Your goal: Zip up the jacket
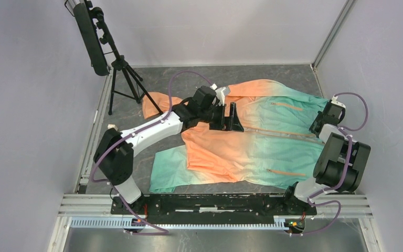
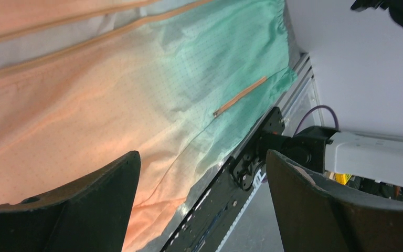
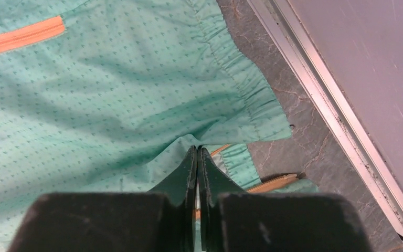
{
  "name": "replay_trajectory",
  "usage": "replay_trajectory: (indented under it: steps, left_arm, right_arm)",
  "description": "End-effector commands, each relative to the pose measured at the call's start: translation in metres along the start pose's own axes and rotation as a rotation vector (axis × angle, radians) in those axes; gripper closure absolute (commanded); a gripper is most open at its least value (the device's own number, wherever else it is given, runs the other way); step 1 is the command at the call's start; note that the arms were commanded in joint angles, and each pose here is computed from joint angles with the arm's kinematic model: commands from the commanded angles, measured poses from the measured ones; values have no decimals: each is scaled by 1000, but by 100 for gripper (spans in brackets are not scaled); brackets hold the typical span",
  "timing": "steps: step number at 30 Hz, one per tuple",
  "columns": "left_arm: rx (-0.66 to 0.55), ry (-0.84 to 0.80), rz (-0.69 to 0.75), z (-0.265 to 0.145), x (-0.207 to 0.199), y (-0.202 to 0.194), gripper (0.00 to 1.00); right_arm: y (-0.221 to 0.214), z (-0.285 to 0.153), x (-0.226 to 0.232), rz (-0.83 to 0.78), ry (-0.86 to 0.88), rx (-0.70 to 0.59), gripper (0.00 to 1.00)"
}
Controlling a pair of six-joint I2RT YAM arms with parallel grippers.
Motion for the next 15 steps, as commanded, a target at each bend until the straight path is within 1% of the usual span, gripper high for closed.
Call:
replay_trajectory:
  steps: [1,3,5,6,8,9,13,15]
  left_arm:
    - [-49,-84,-41,16,-14,24,6]
    - [-44,-112,-67,23,-17,27,6]
    - [-44,-131,-78,27,-19,27,6]
    - [-44,-134,-75,27,-20,27,6]
    - [-44,-126,-60,28,-20,25,6]
    - [-37,-115,-56,28,-18,24,6]
    - [2,-30,-42,31,-4,16,6]
    - [17,32,-44,36,9,16,5]
  right_arm:
    - [24,-7,3,-24,-3,-68,100]
    - [22,-5,5,-24,8,-44,100]
    - [18,-5,7,-15,30,-49,99]
    - [17,-5,7,-5,35,-50,96]
    - [17,-4,7,9,38,-49,89]
    - [17,-4,7,13,38,-47,82]
    - [16,-4,9,22,58,-40,62]
    - [12,0,8,20,53,-24,56]
Point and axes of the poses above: each gripper's point midway between its finger pads, its own z axis out along the fingers, its own x axis along the line the jaws close on, y = z × x, the point moved 7 cm from there along -z, back along the fingers, and after that the axes turned 7 degrees about z, right-handed, at the moved point
